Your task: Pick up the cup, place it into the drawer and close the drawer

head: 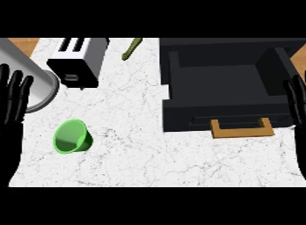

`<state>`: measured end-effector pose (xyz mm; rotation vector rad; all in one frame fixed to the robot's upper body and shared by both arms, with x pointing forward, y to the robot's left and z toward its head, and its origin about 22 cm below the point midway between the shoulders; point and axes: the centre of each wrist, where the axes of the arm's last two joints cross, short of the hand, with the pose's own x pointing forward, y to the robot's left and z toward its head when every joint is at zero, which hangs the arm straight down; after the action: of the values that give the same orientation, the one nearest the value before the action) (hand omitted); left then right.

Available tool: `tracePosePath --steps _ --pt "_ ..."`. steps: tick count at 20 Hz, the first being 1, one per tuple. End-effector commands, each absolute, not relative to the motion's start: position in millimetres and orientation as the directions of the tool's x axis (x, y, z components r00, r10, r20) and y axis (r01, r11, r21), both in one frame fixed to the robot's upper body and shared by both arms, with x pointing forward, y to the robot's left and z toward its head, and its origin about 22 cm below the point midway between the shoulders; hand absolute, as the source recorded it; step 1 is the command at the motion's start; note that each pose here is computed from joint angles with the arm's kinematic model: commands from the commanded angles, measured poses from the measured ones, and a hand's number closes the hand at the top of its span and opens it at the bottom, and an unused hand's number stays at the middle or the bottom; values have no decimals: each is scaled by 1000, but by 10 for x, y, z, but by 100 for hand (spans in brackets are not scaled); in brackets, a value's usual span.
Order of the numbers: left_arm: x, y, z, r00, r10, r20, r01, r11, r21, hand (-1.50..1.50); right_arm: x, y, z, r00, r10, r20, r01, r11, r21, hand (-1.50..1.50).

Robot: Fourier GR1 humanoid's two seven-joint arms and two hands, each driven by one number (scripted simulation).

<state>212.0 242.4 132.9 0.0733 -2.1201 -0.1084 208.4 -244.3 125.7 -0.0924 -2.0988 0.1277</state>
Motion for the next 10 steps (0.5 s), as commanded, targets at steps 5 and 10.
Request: tracePosePath --steps 5,10 --pt "2177 2624 1359 -504 174 846 500 857 121 -150 2101 -2453 1255 -541 79 837 -19 994 -106 -150" --pt "2247 3117 915 -214 291 933 565 815 -125 -150 2208 -2345 1176 -402 73 913 -150 978 -145 -150"
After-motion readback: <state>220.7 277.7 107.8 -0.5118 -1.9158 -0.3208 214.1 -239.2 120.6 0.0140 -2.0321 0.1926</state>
